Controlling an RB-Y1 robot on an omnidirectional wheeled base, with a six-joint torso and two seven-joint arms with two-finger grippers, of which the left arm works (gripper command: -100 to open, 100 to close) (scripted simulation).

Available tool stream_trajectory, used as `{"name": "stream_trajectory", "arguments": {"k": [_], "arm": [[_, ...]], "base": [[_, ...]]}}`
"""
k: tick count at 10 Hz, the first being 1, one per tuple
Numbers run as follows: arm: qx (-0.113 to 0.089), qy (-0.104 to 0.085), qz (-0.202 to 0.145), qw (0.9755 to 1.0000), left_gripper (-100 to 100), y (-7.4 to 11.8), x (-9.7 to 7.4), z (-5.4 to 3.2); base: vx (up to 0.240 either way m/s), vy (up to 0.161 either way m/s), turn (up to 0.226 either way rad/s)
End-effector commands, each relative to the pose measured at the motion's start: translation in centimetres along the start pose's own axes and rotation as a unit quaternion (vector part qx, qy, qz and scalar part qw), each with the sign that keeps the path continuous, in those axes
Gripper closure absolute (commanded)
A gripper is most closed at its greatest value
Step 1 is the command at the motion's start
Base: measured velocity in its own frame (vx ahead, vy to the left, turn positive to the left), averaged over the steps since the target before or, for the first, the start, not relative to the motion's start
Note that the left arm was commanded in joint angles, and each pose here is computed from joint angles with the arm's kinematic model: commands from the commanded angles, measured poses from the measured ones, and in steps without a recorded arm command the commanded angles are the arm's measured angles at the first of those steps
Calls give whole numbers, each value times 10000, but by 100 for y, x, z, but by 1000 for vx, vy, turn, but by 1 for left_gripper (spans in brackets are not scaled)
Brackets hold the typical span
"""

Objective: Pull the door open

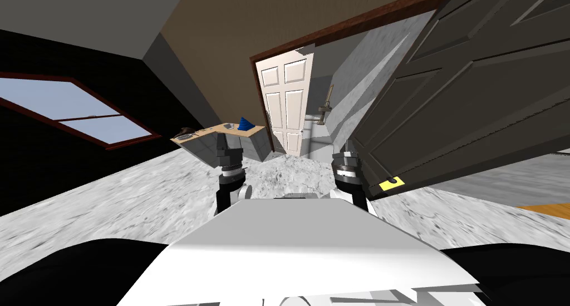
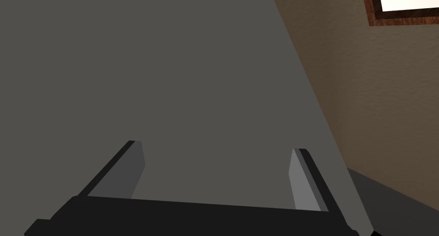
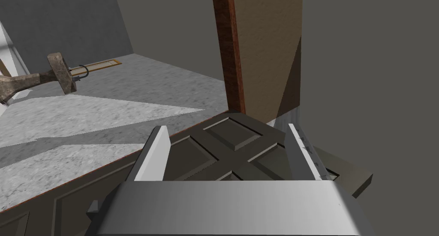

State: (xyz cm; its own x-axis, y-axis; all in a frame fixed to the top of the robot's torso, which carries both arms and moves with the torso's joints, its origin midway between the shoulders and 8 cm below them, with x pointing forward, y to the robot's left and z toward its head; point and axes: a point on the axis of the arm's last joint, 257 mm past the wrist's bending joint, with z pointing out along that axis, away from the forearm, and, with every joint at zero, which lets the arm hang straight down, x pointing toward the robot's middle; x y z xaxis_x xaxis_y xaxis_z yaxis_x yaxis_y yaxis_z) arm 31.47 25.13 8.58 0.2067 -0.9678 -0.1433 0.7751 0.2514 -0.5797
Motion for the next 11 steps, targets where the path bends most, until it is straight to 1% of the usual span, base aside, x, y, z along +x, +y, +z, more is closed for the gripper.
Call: {"name": "stream_trajectory", "arguments": {"k": [1,4,6,8,11], "arm": [[-70,32,-52,10000,-100,96,30,-24],[-244,103,-178,9995,-100,330,101,-88],[-331,135,-238,9991,-100,445,136,-122],[-517,199,-360,9978,-100,683,208,-200],[-682,252,-463,9963,-100,890,271,-274]], "base": [[38,-7,-44],[122,-53,-48],[118,-56,-37],[136,-64,-71],[110,-44,-48]]}}
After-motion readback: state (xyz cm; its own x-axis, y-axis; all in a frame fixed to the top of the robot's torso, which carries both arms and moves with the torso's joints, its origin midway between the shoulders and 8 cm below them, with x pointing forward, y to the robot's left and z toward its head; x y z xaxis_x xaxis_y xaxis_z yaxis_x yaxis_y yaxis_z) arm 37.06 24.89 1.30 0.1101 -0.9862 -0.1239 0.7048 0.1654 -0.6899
